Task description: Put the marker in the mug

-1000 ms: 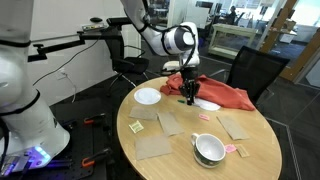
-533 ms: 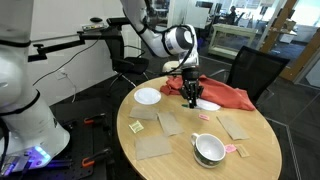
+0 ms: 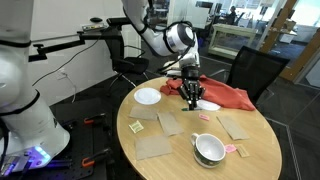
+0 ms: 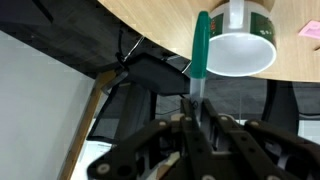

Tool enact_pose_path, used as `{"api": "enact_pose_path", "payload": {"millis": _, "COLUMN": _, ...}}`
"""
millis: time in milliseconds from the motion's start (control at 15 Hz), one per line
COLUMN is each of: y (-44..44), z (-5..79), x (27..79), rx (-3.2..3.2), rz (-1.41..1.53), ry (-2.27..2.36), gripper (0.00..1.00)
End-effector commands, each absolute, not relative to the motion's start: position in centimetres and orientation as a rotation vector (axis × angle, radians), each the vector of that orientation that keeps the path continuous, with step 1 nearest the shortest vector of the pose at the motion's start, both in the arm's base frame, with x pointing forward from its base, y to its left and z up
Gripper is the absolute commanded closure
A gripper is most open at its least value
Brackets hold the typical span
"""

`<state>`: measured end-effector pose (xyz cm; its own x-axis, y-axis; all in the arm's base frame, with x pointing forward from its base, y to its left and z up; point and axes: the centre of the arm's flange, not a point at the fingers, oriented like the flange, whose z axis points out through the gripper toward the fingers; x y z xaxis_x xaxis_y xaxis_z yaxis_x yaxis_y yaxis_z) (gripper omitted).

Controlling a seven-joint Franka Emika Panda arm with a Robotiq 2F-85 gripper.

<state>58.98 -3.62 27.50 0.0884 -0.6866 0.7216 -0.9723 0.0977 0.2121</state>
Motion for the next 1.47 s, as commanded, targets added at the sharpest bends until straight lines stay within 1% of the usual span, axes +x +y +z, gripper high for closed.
{"api": "enact_pose_path", "payload": {"millis": 0, "y": -4.3, "z": 28.7, "x": 59.0, "rx": 1.549, "rz": 0.522, "ry": -1.627, "gripper": 0.97}}
{"api": "enact_pose_path", "payload": {"millis": 400, "y": -6.4, "z": 27.8, "x": 60.4, "rx": 1.447, "rz": 0.632, "ry": -1.544, "gripper": 0.97}}
{"api": "enact_pose_path", "payload": {"millis": 933, "y": -9.7, "z": 22.7, "x": 63.2, "rx": 1.373, "rz": 0.782, "ry": -1.487, "gripper": 0.97}}
{"api": "enact_pose_path", "payload": {"millis": 1400, "y": -11.4, "z": 18.1, "x": 65.2, "rx": 1.366, "rz": 0.784, "ry": -1.506, "gripper": 0.97}}
